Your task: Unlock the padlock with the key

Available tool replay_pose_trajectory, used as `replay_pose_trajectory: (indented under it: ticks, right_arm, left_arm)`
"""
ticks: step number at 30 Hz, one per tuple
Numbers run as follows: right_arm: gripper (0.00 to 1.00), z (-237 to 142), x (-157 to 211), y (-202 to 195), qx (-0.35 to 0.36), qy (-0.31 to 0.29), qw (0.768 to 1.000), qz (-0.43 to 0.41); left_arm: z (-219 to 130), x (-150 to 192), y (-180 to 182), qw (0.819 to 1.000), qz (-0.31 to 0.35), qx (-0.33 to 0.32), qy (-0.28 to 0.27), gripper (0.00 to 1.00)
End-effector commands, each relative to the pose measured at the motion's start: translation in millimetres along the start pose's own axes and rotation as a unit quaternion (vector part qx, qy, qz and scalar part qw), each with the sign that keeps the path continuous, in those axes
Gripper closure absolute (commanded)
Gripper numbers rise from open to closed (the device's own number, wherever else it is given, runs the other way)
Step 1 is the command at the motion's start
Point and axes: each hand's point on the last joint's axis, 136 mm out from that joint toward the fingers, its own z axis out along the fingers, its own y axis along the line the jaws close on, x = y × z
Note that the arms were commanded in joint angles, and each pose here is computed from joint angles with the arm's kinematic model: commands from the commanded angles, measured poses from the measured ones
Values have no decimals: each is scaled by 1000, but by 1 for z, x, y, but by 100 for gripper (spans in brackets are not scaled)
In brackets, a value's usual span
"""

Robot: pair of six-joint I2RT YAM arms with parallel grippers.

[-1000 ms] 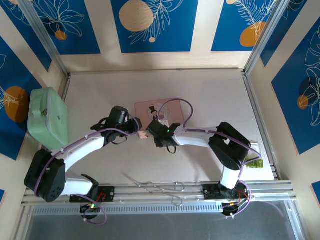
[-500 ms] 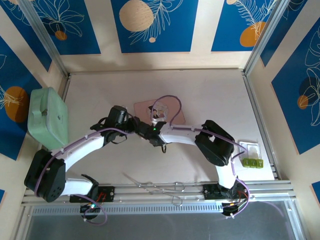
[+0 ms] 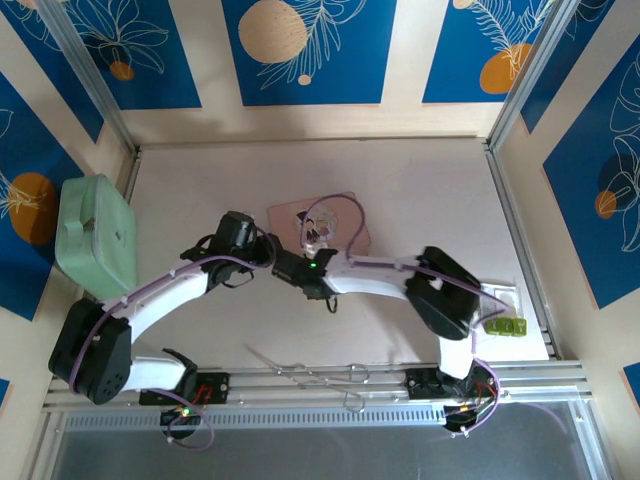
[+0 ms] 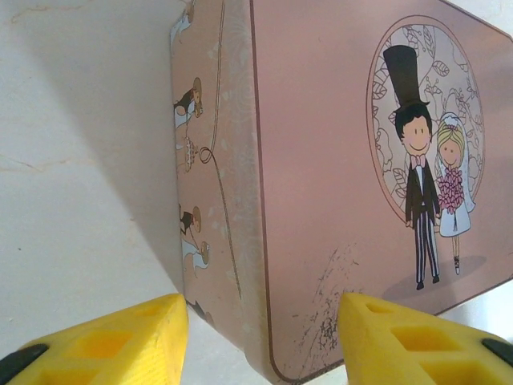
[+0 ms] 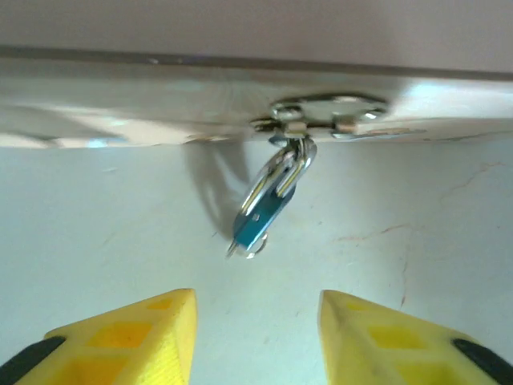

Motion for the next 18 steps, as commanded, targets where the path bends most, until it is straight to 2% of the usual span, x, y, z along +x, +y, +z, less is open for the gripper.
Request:
replay_pose_trajectory:
  ticks: [1, 2, 4, 7, 12, 18]
  right_arm:
    - [60, -32, -24, 29, -168, -38, 985, 22]
    - [63, -34, -23, 24, -181, -35, 982, 33]
    - [77, -28, -24, 10, -185, -24, 981, 55]
    - [88, -16, -23, -1, -195, -16, 978, 70]
    - [94, 1, -22, -4, -215, -14, 973, 78]
    - [96, 18, -21, 5, -217, -2, 973, 78]
  left_arm:
    - [-3, 4, -7, 1000, 4, 14, 8, 49]
    - [-5, 3, -10, 1000, 4, 19, 6, 50]
    - [-9, 2, -18, 999, 9, 31, 0, 51]
    - [-11, 9, -34, 999, 21, 45, 8, 55]
    - [-11, 23, -56, 997, 30, 60, 25, 64]
    - [-11, 31, -59, 997, 28, 56, 33, 65]
